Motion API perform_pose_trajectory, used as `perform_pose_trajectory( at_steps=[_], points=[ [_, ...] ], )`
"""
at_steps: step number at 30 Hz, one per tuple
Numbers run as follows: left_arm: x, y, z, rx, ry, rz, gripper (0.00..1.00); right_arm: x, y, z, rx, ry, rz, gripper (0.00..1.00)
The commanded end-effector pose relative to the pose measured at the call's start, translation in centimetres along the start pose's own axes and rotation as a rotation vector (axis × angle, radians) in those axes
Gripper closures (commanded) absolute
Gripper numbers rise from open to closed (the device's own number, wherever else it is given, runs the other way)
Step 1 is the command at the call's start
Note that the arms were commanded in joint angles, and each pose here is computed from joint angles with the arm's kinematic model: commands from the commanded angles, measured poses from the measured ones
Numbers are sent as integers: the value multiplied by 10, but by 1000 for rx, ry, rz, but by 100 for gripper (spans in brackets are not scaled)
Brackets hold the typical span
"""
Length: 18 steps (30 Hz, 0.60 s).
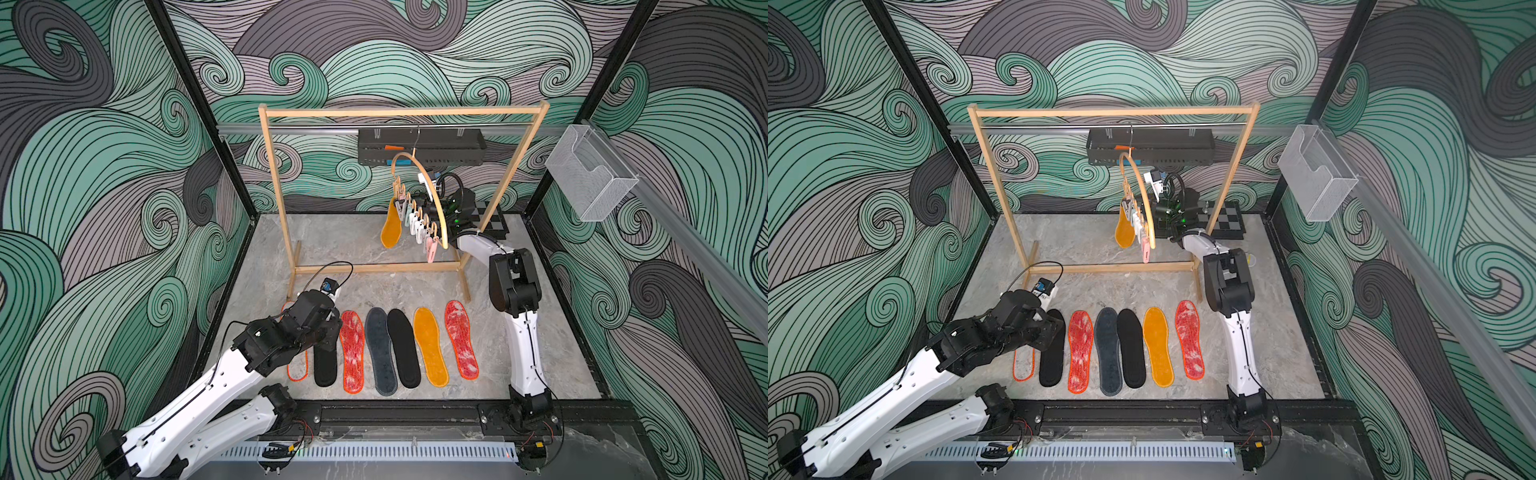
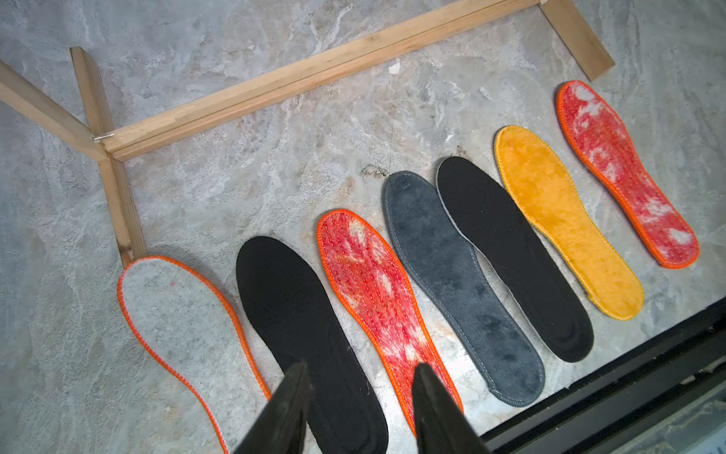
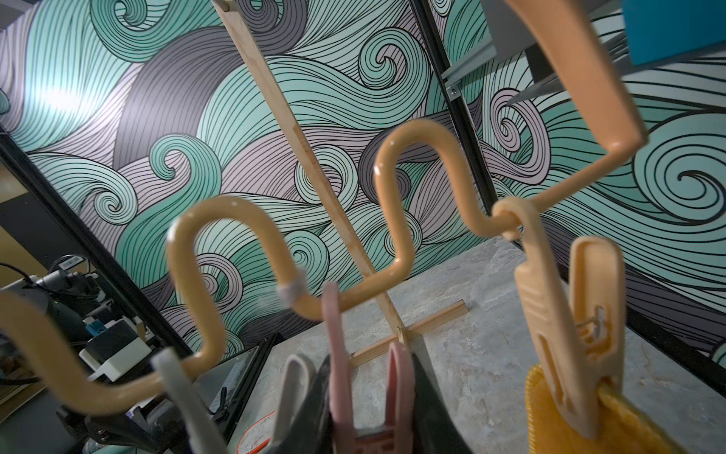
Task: Take the shoe insoles off the hanger
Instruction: Remove the insole from the hanger.
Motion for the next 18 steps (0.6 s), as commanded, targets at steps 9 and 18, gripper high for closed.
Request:
perform_pose_trajectory(
  at_steps=[9,18],
  points=[
    [-6,6,2,-4,-2,-35,53,20,12,-1,66,-12,10,46],
    [-6,7,1,5,-5,-38,52,41,21,0,120,-55,9,49]
  ],
)
Point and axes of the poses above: each gripper's point midway between its finger pads, its own y axis back along the fingers, its own z axis along the line the jaws close on, x = y × z, the point moved 10 cm from there along y, back along the fingers, and after that the axes turned 9 degrees about -y, right-handed, at the moved point
